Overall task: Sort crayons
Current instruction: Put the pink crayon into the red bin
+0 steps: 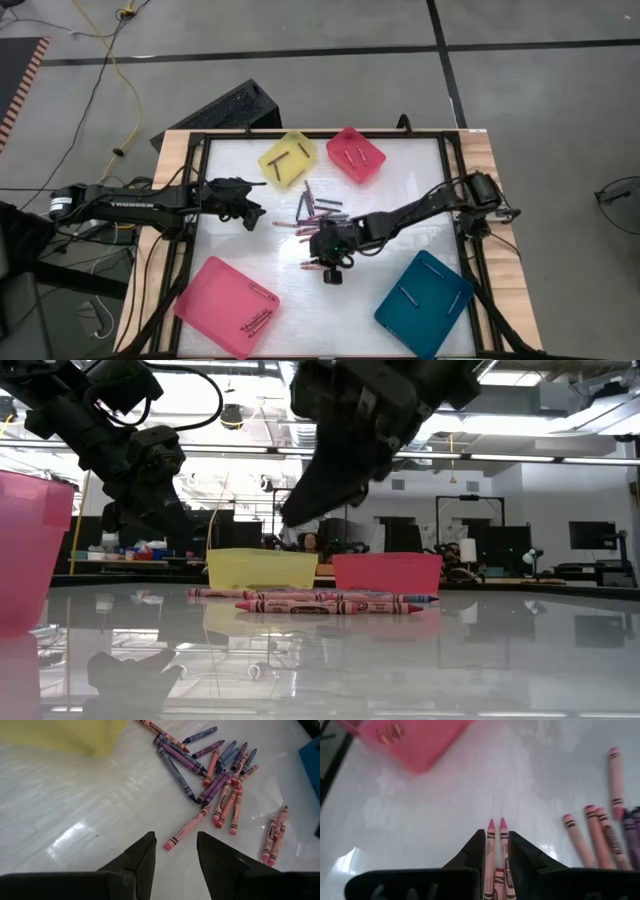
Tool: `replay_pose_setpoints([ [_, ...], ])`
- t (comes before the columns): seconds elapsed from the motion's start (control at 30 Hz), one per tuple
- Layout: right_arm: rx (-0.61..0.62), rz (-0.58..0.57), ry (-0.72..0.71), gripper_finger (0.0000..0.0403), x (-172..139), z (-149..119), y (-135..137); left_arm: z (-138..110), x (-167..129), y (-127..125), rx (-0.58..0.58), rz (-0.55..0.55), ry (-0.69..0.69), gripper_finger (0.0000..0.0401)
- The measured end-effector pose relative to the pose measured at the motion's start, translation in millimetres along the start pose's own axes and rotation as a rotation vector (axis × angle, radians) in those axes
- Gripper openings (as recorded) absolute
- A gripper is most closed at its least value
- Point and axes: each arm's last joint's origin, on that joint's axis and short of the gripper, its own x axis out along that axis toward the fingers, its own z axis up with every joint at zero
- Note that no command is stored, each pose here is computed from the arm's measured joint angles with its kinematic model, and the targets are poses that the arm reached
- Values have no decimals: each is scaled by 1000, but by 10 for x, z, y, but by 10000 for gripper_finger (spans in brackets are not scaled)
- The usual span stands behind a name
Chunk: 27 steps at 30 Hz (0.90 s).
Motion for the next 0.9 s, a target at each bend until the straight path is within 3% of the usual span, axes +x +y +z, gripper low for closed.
replay_pose_setpoints([
  [0.33, 8, -23, 90, 75, 311, -169, -21, -3, 0, 0, 1, -6, 7, 133],
  [0.57, 0, -88, 125, 75, 307, -210, -49, -4, 0, 0, 2, -5, 8, 133],
  [0.9, -16, -90, 121, 75, 308, -205, -49, -4, 0, 0, 2, -5, 9, 133],
])
